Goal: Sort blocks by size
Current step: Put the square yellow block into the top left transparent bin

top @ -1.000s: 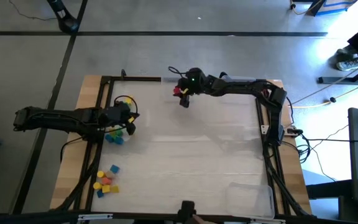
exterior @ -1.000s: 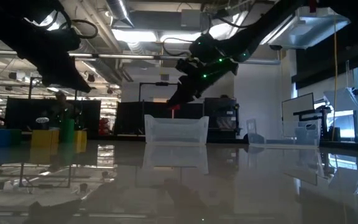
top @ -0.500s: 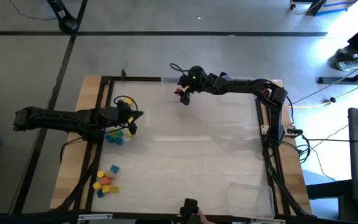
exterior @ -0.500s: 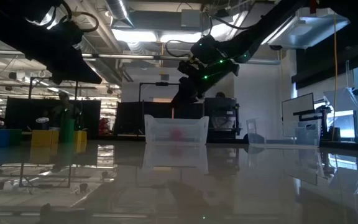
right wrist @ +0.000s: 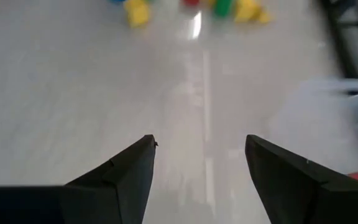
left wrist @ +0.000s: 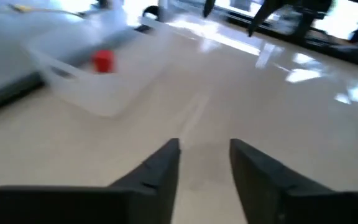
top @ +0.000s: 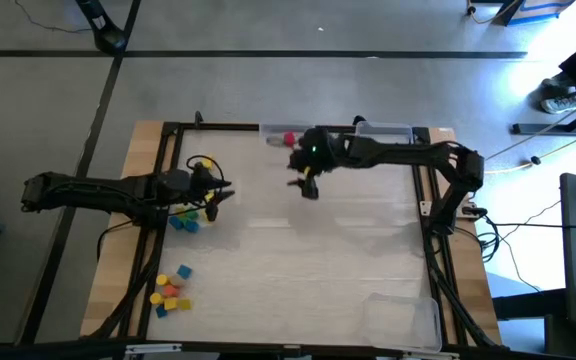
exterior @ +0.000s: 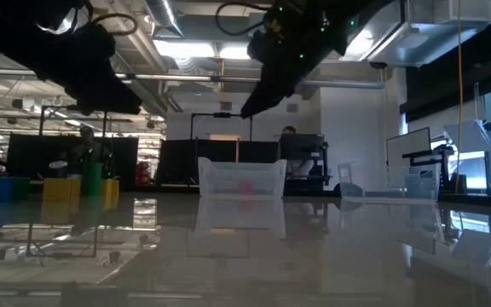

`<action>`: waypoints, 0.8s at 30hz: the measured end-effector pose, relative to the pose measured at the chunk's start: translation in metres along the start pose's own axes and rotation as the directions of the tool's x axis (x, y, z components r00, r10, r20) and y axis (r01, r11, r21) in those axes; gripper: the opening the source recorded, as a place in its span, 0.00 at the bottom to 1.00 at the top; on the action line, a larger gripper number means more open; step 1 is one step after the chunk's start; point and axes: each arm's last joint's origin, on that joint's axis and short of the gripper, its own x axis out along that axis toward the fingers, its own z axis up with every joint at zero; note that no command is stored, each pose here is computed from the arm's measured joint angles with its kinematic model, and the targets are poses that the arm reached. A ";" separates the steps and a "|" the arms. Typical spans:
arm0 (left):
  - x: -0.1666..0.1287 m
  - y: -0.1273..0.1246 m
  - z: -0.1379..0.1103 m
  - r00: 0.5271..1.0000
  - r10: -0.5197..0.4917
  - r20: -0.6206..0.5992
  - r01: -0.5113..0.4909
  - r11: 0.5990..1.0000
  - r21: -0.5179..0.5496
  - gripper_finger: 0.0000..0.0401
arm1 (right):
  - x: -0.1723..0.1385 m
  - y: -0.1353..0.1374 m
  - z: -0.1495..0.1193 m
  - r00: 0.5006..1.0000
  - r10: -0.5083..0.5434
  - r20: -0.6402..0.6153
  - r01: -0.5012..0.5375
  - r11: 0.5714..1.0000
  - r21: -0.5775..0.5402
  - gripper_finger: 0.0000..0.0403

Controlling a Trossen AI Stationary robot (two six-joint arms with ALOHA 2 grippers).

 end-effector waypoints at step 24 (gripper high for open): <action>0.008 -0.042 -0.004 0.897 -0.026 -0.442 0.018 1.000 -0.022 0.38 | -0.042 0.071 -0.099 0.996 -0.012 0.090 0.004 0.996 0.088 0.62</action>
